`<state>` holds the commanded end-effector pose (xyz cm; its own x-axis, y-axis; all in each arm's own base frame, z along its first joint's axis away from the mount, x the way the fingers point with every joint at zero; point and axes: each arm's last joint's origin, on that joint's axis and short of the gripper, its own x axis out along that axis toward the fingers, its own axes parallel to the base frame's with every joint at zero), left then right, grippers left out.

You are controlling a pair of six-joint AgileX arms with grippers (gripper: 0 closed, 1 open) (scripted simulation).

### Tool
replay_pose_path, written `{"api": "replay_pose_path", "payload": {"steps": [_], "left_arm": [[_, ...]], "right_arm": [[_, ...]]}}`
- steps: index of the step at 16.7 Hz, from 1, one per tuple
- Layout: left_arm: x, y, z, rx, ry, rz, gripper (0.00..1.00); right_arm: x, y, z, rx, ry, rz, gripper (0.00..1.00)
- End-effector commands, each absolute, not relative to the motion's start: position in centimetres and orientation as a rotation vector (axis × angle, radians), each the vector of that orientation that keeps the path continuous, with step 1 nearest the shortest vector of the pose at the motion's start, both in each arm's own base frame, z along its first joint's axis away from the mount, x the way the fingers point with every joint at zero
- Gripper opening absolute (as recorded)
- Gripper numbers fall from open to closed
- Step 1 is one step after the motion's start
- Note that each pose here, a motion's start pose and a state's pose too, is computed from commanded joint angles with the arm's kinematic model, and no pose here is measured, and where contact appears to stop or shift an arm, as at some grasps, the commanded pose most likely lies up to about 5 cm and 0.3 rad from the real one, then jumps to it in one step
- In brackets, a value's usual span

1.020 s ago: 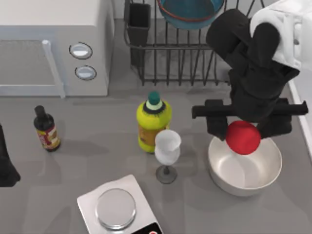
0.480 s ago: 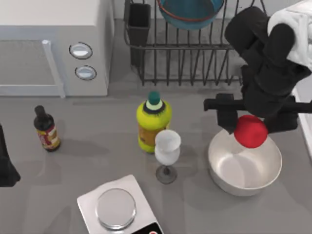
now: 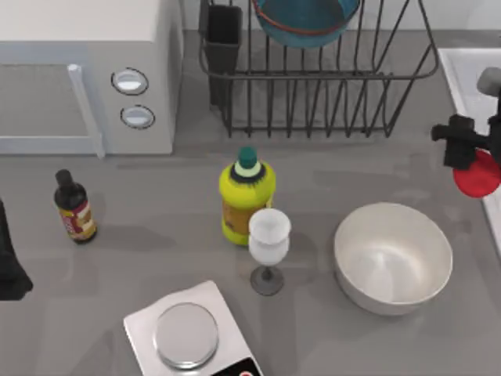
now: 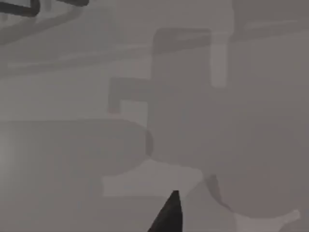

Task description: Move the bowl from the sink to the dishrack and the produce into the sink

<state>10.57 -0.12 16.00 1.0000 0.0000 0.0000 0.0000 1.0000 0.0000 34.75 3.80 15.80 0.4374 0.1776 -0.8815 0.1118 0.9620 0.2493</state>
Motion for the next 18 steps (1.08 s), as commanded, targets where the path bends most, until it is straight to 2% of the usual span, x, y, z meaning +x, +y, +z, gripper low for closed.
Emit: {"api": "replay_pose_path", "payload": {"steps": [5, 11, 15, 18], "left_arm": [[10.6, -0.1, 16.0, 0.000, 0.000, 0.000, 1.00], [10.6, -0.1, 16.0, 0.000, 0.000, 0.000, 1.00], [10.6, -0.1, 16.0, 0.000, 0.000, 0.000, 1.00], [10.6, -0.1, 16.0, 0.000, 0.000, 0.000, 1.00]], "right_arm": [[33.7, -5.1, 15.3, 0.305, 0.708, 0.039, 0.00], [29.6, -11.8, 18.5, 0.137, 0.215, 0.007, 0.00], [27.2, -13.4, 20.5, 0.024, 0.033, -0.007, 0.00], [26.7, -13.6, 20.9, 0.000, 0.000, -0.010, 0.00]]}}
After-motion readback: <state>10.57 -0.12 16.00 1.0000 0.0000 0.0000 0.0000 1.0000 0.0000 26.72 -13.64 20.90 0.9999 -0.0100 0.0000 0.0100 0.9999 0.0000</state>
